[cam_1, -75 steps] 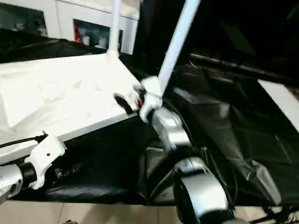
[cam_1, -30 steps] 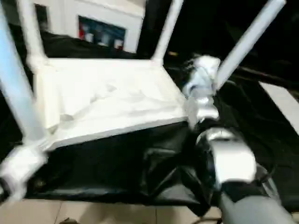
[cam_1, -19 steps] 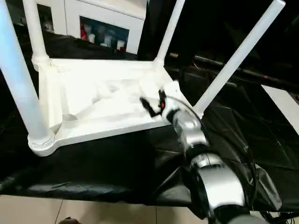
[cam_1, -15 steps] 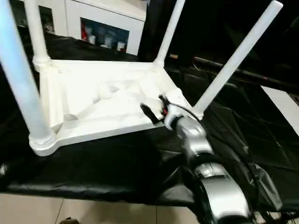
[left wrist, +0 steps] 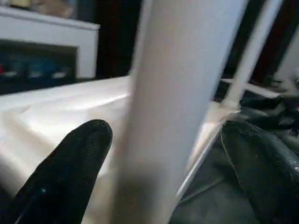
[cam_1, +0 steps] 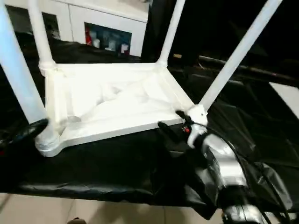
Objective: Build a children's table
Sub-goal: Rotate table base
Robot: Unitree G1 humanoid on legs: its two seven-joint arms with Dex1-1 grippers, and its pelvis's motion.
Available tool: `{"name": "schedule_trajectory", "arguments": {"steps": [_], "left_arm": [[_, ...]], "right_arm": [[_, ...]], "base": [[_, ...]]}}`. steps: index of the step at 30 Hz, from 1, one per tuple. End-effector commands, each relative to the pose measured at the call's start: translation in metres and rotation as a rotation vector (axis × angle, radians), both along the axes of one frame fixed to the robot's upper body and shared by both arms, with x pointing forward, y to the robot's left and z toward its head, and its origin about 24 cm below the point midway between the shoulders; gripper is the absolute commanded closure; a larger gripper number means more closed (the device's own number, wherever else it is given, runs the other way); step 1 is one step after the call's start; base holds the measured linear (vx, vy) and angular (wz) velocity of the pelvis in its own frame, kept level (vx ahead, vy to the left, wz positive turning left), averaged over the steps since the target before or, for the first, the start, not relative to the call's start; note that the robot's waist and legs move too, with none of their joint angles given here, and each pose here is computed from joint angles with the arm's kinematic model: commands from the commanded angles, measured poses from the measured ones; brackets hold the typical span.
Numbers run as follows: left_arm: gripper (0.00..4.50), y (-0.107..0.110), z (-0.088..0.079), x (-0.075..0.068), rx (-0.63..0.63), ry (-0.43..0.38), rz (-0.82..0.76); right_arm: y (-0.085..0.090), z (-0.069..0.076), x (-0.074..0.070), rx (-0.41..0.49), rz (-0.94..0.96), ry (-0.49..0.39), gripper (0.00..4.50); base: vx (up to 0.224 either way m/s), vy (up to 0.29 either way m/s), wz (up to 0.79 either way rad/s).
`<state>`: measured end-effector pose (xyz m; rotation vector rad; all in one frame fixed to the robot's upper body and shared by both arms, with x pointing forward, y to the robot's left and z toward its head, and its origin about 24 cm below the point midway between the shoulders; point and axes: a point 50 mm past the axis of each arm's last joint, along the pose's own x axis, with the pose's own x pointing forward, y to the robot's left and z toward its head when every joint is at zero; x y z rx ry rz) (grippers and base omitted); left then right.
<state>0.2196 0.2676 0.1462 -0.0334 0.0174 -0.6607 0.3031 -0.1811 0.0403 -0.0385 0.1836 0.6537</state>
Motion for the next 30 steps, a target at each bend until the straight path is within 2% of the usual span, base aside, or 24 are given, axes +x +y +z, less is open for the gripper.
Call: {"name": "schedule_trajectory", "arguments": {"steps": [1,2,5,9,10,11,13,14,16,20,23,26,30], "left_arm": [[0.09,-0.01,0.001,0.005,-0.035,0.003,-0.055],[0.09,-0.022,0.004,0.012,-0.055,-0.006,-0.117],[0.09,-0.029,0.005,0.015,-0.058,-0.008,-0.151],[0.09,-0.055,0.006,0.025,-0.067,-0.002,-0.28],[0.09,-0.056,0.005,0.025,-0.067,-0.002,-0.283],[0.09,-0.069,0.002,0.029,-0.066,0.004,-0.34],[0.09,-0.071,0.001,0.03,-0.067,0.006,-0.353],[0.09,-0.078,0.0,0.028,-0.074,0.02,-0.4],[0.09,-0.081,0.0,0.028,-0.073,0.025,-0.417],[0.09,-0.117,-0.005,0.023,-0.08,0.052,-0.582],[0.09,-0.125,-0.005,0.024,-0.085,0.051,-0.614],[0.09,-0.143,-0.007,0.023,-0.095,0.054,-0.691],[0.09,-0.158,-0.006,0.024,-0.106,0.047,-0.749]], "right_arm": [[-0.01,-0.001,-0.002,-0.06,-0.045,0.027,0.0],[-0.013,-0.01,-0.004,-0.093,-0.126,0.064,0.0],[-0.014,-0.014,-0.005,-0.103,-0.173,0.083,0.0],[-0.014,-0.029,0.002,-0.152,-0.354,0.162,0.0],[-0.014,-0.03,0.003,-0.156,-0.358,0.164,0.0],[-0.015,-0.036,0.009,-0.221,-0.404,0.185,0.0],[-0.014,-0.036,0.011,-0.216,-0.408,0.186,0.0],[-0.01,-0.034,0.017,-0.17,-0.419,0.184,0.0],[-0.008,-0.034,0.019,-0.167,-0.415,0.182,0.0],[0.014,-0.03,0.039,-0.181,-0.357,0.173,0.0],[0.019,-0.028,0.043,-0.175,-0.341,0.168,0.0],[0.035,-0.029,0.045,-0.17,-0.266,0.171,0.0],[0.053,-0.032,0.044,-0.163,-0.173,0.171,0.0]], "base": [[0.0,0.0,0.0],[0.0,0.0,0.0],[0.0,0.0,0.0],[0.0,0.0,0.0],[0.0,0.0,0.0],[0.0,0.0,0.0],[0.0,0.0,0.0],[0.0,0.0,0.0],[0.0,0.0,0.0],[0.0,0.0,0.0],[0.0,0.0,0.0],[0.0,0.0,0.0],[0.0,0.0,0.0]]}}
